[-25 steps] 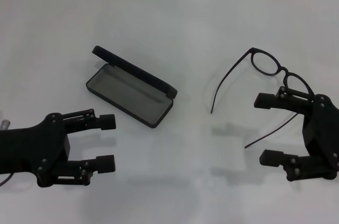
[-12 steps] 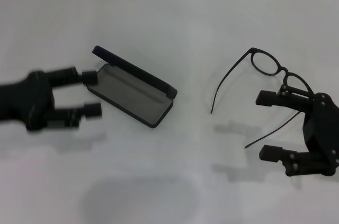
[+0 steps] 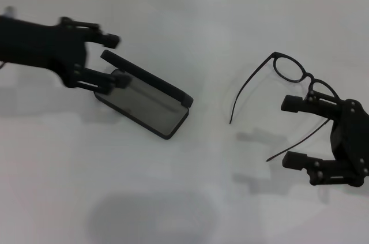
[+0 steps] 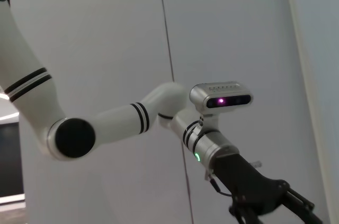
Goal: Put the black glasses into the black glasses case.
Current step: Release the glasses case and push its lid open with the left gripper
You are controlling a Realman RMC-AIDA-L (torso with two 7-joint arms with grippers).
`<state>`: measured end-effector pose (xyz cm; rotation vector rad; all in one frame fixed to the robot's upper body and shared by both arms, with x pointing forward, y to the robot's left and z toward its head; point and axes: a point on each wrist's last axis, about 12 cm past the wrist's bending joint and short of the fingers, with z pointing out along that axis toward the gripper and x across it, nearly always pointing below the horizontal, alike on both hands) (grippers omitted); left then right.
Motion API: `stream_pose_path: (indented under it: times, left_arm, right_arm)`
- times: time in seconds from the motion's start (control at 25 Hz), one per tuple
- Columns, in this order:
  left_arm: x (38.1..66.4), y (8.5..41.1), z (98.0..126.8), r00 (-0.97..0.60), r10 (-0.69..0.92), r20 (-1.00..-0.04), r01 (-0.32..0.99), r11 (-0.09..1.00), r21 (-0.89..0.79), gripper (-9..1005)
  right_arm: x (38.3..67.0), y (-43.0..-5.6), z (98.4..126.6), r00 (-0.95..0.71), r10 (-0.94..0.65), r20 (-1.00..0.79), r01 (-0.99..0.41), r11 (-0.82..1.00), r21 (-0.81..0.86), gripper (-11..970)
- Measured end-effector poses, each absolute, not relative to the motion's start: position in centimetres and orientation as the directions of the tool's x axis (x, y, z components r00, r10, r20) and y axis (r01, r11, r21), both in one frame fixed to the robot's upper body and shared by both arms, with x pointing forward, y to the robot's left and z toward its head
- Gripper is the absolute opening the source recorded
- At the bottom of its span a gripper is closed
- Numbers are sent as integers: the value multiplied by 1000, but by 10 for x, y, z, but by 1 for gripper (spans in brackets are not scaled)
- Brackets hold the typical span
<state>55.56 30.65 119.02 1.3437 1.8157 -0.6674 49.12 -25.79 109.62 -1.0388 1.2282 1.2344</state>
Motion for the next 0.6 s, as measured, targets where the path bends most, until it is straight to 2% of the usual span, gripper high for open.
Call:
stream_pose_path:
  times: [0.2, 0.6]
  left_arm:
    - [569, 270, 1190, -67, 754, -654, 956, 235, 174, 848]
    - [590, 231, 1169, 70, 902, -427, 937, 86, 337, 845]
  right_arm:
    - [495, -255, 1095, -78, 109, -991, -990, 111, 91, 872]
    - [501, -257, 1094, -75, 123, -990, -980, 173, 96, 872]
